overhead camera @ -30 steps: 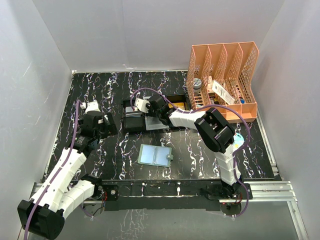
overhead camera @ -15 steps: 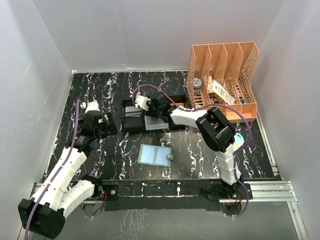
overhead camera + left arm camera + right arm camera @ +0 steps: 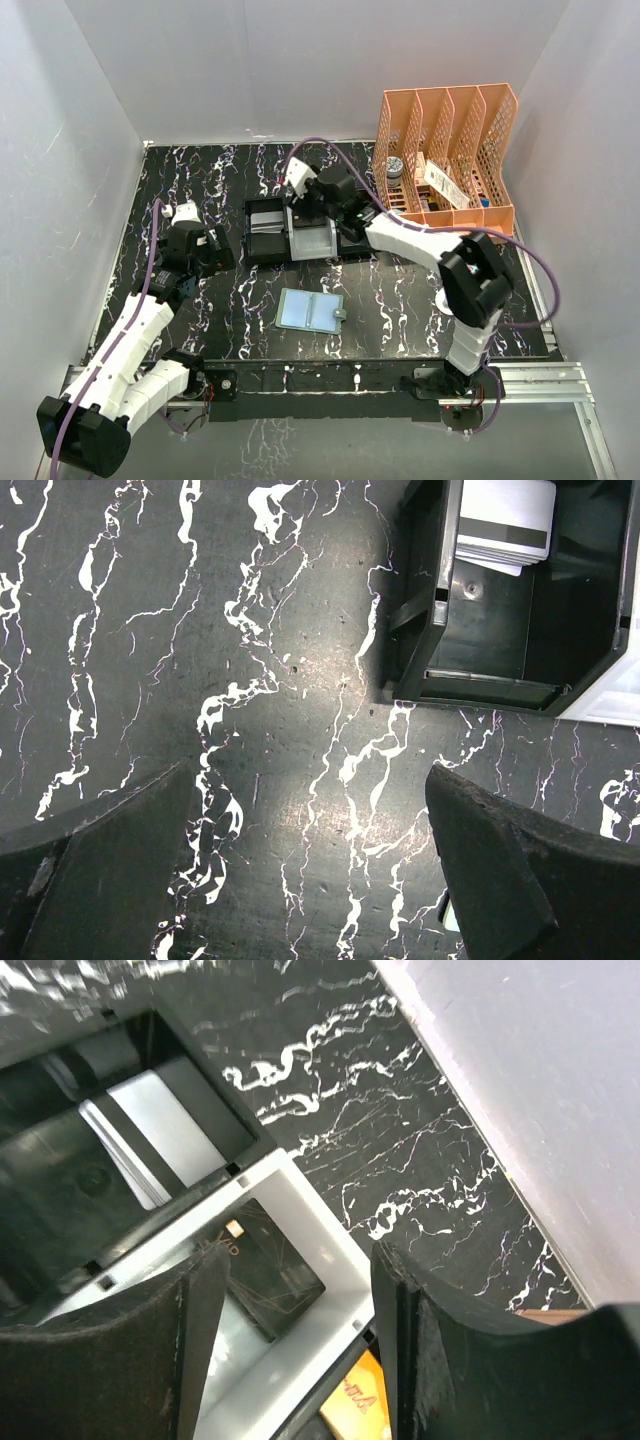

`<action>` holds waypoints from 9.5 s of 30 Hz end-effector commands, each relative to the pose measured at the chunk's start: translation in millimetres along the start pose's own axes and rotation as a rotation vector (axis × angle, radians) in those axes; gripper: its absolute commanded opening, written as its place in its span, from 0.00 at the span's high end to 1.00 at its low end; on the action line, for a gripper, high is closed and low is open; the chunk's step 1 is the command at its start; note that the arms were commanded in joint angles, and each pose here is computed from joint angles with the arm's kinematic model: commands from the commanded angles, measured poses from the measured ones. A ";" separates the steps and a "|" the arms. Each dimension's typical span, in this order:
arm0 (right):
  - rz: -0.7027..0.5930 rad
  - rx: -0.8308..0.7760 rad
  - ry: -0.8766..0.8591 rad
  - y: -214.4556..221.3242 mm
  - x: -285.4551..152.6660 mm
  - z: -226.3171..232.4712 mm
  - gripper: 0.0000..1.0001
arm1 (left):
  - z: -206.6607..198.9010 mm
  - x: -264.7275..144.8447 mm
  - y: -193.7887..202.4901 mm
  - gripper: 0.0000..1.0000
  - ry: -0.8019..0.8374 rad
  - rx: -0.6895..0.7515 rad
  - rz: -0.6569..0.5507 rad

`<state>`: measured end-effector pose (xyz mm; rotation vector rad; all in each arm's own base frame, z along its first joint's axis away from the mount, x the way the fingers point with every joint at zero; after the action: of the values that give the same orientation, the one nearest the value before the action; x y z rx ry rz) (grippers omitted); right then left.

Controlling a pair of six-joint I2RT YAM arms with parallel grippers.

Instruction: Take the credit cards out of the card holder

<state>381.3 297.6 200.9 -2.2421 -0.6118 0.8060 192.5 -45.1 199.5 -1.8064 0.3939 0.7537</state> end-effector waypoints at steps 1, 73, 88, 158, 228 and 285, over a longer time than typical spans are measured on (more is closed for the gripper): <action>-0.219 0.276 0.144 -50.2 -51.3 -30.6 0.41 | -1.0 -3.7 -5.2 0.01 0.012 -0.002 -0.014; 0.577 1.213 0.128 53.6 -160.7 200.1 0.52 | -91.5 13.8 128.5 0.31 0.585 -0.078 0.600; 0.566 1.198 0.150 43.2 -169.4 187.1 0.50 | -111.5 13.3 135.5 0.35 0.616 -0.040 0.613; 0.631 1.211 0.093 68.1 -170.8 197.1 0.56 | -120.4 16.3 164.3 1.00 0.321 0.148 0.520; 0.487 1.287 -0.219 42.9 -146.2 219.6 0.82 | -133.4 18.7 177.0 1.00 0.355 0.166 0.582; -0.325 0.859 0.504 -72.6 -348.0 -71.3 0.02 | -15.4 -130.5 -99.8 0.01 0.105 -0.136 -0.328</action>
<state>191.7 110.0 364.9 -1.4423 -0.0593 0.2937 177.6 -50.9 329.8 -1.9752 0.2137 0.5560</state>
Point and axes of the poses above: each gripper's point midway between its finger pads, its own x axis out along the fingers, its own z axis along the line the jaws close on, y = z × x, the point moved 8 cm from there along -x, back along the fingers, and after that the axes turned 9 degrees about -x, right-handed, at the moved point
